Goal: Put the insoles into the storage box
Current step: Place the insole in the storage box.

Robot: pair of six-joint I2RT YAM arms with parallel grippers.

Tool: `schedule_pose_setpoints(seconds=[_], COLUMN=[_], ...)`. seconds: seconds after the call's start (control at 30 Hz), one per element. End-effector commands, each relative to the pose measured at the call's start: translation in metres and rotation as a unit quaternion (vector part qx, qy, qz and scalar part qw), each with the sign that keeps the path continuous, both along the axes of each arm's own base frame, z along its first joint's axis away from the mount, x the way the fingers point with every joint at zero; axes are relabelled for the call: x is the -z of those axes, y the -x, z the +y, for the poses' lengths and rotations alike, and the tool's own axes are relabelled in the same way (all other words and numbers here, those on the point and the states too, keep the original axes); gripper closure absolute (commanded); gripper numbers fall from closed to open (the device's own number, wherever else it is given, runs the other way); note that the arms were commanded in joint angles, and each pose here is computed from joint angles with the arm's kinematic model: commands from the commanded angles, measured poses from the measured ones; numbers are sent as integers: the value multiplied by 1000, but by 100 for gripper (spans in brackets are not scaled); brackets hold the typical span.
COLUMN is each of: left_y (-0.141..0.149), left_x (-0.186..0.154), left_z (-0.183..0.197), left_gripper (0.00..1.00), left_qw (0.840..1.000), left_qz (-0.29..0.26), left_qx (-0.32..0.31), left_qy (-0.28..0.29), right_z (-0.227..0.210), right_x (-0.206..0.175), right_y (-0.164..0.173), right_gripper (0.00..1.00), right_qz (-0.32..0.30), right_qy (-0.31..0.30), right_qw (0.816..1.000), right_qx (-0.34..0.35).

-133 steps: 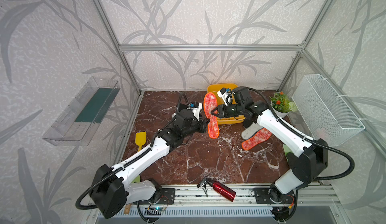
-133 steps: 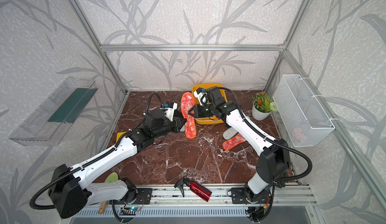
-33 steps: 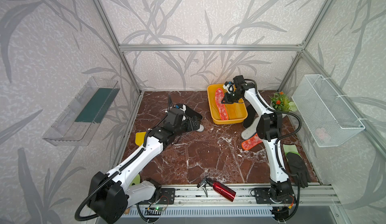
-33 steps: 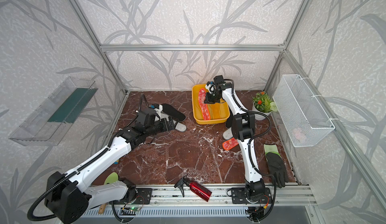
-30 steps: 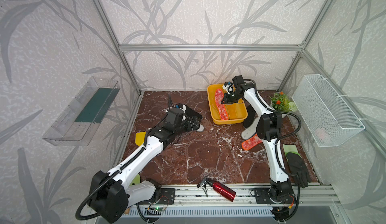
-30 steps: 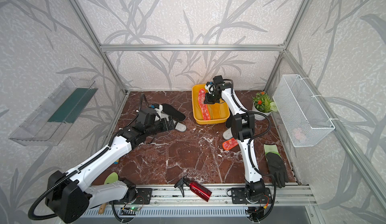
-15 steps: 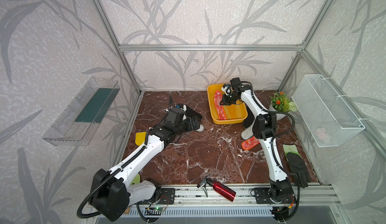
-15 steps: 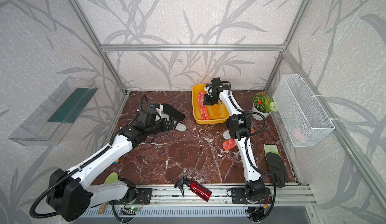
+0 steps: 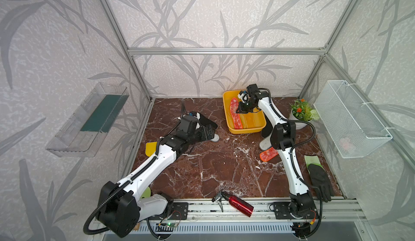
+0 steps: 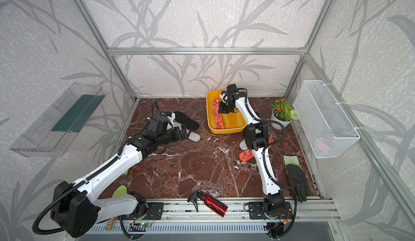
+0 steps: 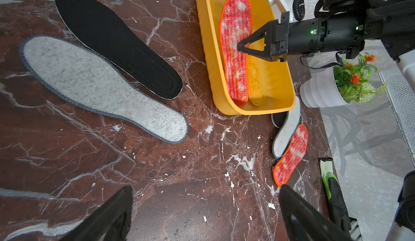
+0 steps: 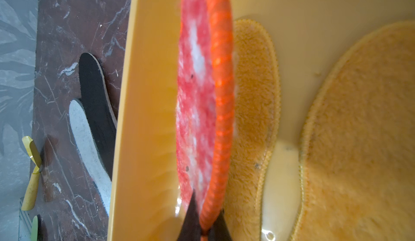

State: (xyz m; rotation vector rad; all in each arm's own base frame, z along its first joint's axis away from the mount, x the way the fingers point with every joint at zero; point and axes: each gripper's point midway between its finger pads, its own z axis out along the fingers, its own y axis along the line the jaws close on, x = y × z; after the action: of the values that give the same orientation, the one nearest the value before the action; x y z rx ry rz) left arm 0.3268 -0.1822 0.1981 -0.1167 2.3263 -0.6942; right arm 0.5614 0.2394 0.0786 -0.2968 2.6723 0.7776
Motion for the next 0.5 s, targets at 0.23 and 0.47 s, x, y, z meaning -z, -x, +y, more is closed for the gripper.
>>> schedule_pose_setpoints(seconds=[0.23, 0.47], left_y=[-6, -7], left_x=[-6, -5], left_z=[0, 1], left_gripper=[1, 1], left_qw=[1000, 1000], left_qz=[-10, -9], left_qx=[3, 2], left_qy=[0, -1], right_z=[0, 0], right_x=[22, 35], right_y=[-5, -5], right_gripper=[100, 98], right_qz=[5, 13], right_qy=[19, 22], right_qw=[1000, 1000], right_qx=[7, 11])
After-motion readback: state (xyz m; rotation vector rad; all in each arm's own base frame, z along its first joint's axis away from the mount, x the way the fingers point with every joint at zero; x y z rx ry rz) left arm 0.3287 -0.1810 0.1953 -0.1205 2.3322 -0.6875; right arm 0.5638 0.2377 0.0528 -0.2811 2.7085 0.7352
